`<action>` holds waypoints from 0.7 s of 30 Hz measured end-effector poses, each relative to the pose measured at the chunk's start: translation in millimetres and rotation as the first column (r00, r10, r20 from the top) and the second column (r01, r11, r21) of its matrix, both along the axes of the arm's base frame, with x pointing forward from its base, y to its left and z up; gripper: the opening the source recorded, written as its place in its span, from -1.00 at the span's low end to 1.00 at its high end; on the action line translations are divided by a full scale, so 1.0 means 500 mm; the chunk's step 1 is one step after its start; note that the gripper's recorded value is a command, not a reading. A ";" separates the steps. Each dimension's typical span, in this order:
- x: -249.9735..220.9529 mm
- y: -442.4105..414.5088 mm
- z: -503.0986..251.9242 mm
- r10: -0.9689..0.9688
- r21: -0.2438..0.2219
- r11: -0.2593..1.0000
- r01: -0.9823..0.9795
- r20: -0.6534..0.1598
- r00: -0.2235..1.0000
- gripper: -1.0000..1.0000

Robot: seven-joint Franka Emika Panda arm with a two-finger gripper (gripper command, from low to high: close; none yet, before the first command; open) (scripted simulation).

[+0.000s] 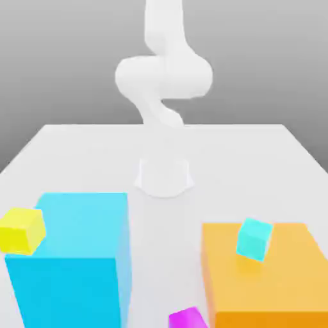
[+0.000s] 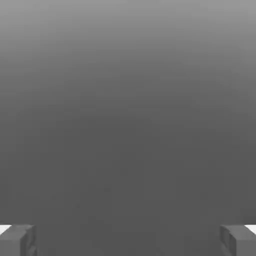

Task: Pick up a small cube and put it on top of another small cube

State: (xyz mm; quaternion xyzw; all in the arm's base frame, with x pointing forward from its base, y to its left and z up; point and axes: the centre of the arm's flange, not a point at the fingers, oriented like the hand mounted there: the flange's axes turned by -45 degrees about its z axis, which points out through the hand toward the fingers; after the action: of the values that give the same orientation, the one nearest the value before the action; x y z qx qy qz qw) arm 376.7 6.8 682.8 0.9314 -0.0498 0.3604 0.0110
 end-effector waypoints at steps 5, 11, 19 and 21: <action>0.113 0.014 -0.131 -0.174 0.012 0.984 0.177 -0.116 0.978 0.00; 0.216 0.016 -0.306 -0.349 0.017 0.932 0.362 -0.234 0.908 0.00; 0.294 0.010 -0.554 -0.526 0.025 0.817 0.576 -0.377 0.762 0.00; 0.304 0.010 -0.614 -0.560 0.028 0.781 0.624 -0.411 0.719 0.00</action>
State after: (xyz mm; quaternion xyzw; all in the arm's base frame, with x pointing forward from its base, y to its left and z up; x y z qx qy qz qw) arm 528.7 11.6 375.6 0.9150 -0.3721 0.1444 0.0584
